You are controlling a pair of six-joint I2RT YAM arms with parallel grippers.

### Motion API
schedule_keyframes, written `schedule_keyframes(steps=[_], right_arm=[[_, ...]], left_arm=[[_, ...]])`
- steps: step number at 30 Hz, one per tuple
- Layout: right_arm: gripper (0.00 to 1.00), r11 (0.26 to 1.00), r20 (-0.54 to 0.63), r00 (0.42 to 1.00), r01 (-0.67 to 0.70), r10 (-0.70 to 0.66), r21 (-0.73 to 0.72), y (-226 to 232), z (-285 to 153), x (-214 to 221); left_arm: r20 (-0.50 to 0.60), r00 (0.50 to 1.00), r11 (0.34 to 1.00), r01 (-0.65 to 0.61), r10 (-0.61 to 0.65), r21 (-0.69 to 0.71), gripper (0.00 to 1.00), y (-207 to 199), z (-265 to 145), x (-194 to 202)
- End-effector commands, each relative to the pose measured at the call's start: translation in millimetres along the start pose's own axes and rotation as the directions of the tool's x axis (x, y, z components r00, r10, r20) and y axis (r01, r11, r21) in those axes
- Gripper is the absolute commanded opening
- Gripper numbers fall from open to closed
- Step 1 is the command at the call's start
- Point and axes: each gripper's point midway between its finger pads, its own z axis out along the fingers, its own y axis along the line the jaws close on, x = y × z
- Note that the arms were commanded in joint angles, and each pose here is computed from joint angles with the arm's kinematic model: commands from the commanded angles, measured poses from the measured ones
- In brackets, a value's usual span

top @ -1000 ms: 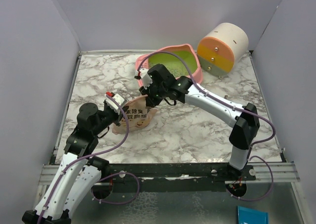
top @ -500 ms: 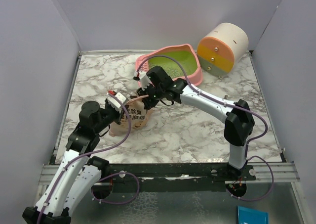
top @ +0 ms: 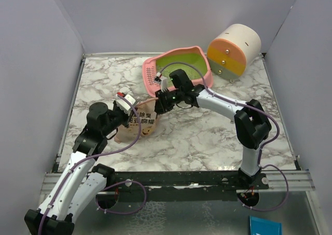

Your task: Fill the litter box with clean litter

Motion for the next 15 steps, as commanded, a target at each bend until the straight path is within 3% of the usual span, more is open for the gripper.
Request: schedule_keyframes(steps=[1, 15], right_arm=[[0.01, 0.968, -0.066, 0.996, -0.081, 0.067, -0.238, 50.5, -9.8, 11.5], [0.01, 0.889, 0.04, 0.98, -0.158, 0.193, -0.43, 62.7, -41.1, -16.5]], left_arm=[[0.131, 0.99, 0.998, -0.036, 0.042, -0.046, 0.0, 10.4, -2.8, -38.8], [0.121, 0.992, 0.998, -0.029, 0.035, -0.052, 0.0, 8.0, -8.8, -31.2]])
